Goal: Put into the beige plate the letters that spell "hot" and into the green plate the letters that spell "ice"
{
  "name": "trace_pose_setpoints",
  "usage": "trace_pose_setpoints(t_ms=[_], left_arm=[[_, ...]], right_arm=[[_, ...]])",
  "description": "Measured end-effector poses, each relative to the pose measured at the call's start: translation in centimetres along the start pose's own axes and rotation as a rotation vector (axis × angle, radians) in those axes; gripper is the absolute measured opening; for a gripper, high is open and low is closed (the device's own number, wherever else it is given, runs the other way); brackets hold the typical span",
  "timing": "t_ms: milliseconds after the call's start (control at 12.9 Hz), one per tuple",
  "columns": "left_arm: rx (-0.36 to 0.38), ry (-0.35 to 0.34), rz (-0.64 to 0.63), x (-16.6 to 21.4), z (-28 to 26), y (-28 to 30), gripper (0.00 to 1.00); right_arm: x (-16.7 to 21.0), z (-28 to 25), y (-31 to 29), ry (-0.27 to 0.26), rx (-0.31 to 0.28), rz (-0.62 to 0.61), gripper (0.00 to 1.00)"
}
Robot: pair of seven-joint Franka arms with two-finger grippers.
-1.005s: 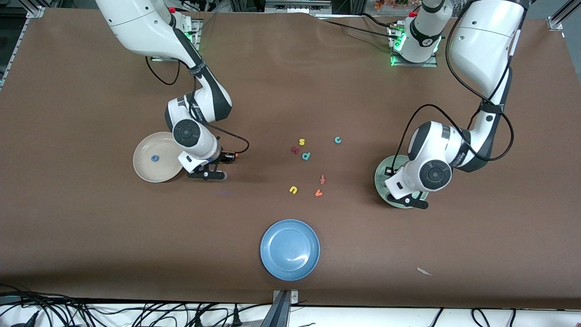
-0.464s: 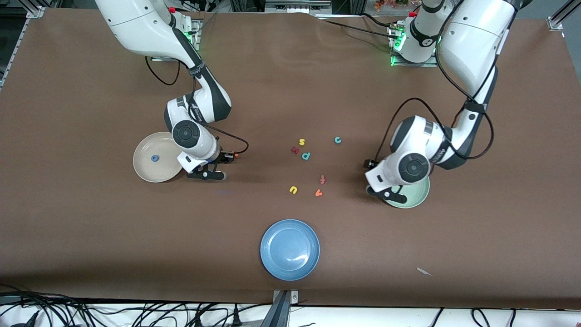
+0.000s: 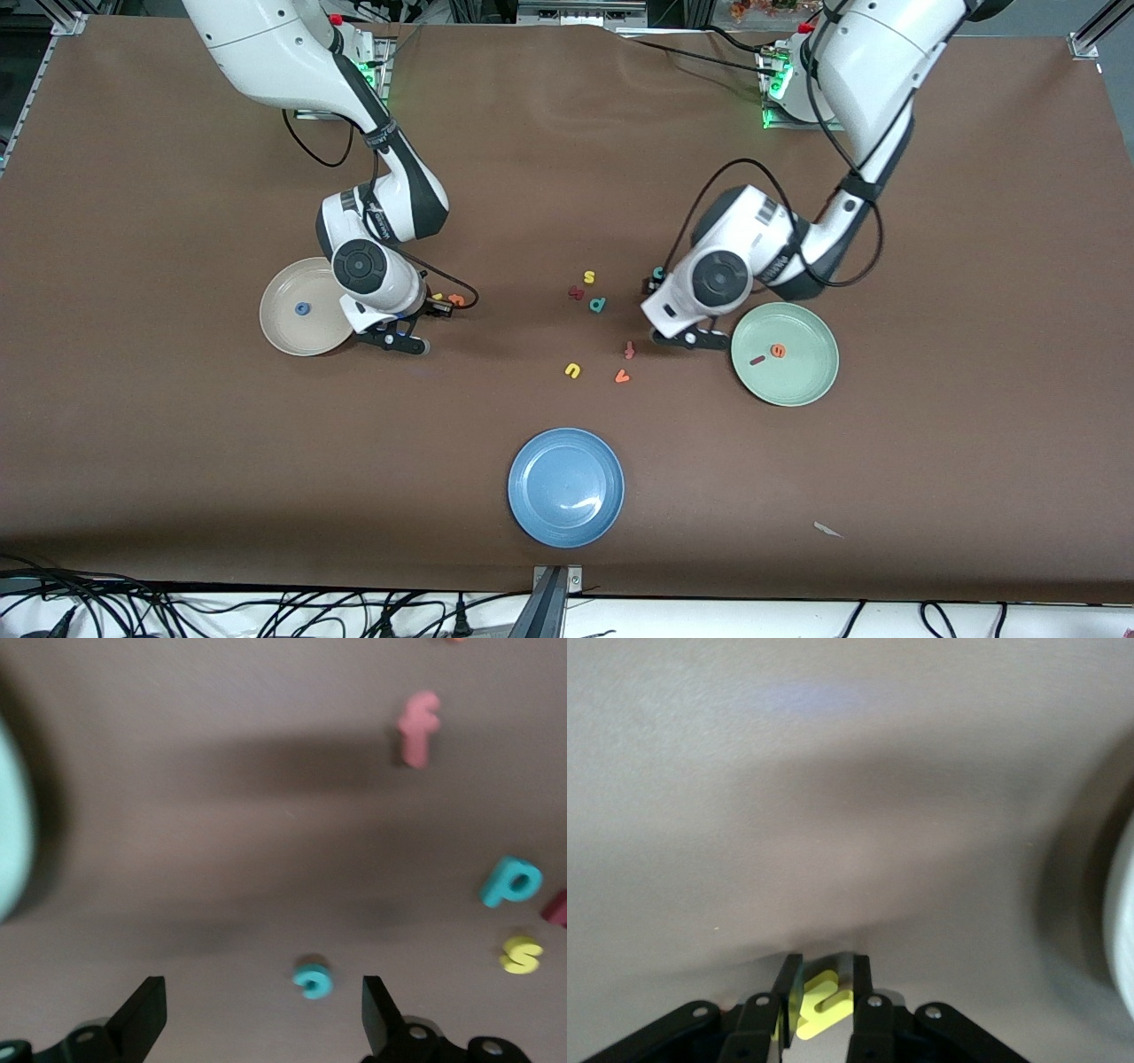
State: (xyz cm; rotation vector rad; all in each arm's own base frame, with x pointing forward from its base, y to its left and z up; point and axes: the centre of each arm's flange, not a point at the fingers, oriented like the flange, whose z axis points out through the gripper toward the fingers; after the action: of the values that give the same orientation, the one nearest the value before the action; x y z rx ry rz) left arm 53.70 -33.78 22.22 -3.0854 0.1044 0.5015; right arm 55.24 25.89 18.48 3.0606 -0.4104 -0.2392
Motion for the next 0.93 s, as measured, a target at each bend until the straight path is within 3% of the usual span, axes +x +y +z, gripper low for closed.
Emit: trace_pose_setpoints(t_ms=[77, 541, 619, 851, 928], left_arm=[[-0.007, 0.014, 0.001, -0.7, 1.3, 1.0, 0.9], [0.036, 0.053, 0.092, -4.7, 5.5, 2.7, 0.74], [0.024, 0.071, 0.095, -5.0, 6.0, 2.6, 0.74], [0.007, 0.096, 0.098, -5.7, 7.2, 2.2, 0.71], [0.015, 0.105, 0.109, -5.6, 7.2, 2.1, 0.64]], right_arm=[[0.1, -0.4, 0.3, -0.007, -0.007, 0.05, 0.3], [-0.3, -0.9, 0.3, -0.018, -0.021, 0.324, 0.33], [-0.3, -0.9, 0.2, -0.009, -0.011, 0.356, 0.4], [-0.8, 0.5, 0.4, 0.044, 0.048, 0.399, 0.41], [-1.2, 1.1, 0.6, 0.053, 0.059, 0.403, 0.41]])
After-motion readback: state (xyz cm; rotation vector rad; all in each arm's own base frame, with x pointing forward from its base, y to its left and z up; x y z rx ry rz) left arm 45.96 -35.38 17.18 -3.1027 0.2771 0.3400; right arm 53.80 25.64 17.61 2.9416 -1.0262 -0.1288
